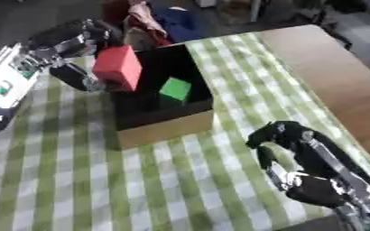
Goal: Pick up objects on the table and place them in the box.
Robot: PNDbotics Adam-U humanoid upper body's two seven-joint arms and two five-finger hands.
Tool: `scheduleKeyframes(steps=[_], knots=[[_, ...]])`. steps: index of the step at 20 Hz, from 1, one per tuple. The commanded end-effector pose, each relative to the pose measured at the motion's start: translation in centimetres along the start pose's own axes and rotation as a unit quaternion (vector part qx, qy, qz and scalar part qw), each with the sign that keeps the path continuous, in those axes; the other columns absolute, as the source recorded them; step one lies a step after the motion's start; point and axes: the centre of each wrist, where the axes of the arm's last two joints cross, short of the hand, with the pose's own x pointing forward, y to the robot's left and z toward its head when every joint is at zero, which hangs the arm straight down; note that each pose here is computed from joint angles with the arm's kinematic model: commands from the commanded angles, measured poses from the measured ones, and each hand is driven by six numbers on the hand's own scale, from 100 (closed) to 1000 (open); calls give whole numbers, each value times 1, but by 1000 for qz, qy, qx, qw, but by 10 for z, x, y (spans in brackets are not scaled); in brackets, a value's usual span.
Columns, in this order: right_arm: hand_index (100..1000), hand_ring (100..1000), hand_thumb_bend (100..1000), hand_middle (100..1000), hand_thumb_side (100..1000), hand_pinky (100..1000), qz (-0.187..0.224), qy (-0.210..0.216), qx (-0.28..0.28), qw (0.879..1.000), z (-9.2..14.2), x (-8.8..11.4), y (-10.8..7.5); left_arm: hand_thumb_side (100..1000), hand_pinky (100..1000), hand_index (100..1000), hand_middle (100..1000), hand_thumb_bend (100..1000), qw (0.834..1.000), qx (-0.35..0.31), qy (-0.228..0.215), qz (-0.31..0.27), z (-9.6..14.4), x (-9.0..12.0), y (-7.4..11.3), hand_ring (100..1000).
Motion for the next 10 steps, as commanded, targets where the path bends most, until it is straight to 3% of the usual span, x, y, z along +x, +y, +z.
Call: scheduleKeyframes(steps=[1, 4, 7, 10], knots=[[697, 677, 100, 551, 402, 765, 6, -9, 1, 1000, -3, 5, -4, 180, 593, 639, 383, 343, 1000, -4, -16, -26, -4, 4, 10, 380], [697, 677, 100, 551, 404, 765, 6, -9, 2, 1000, -3, 5, -4, 185, 604, 668, 416, 362, 999, -16, -22, -32, -6, 4, 6, 407], [697, 678, 100, 551, 404, 765, 6, -9, 2, 1000, -3, 5, -4, 190, 647, 740, 539, 398, 999, -23, -29, -36, -6, 5, 4, 537], [697, 678, 100, 551, 403, 765, 6, -9, 2, 1000, -3, 5, -4, 222, 687, 784, 616, 419, 999, -22, -30, -37, -5, 5, 4, 604]])
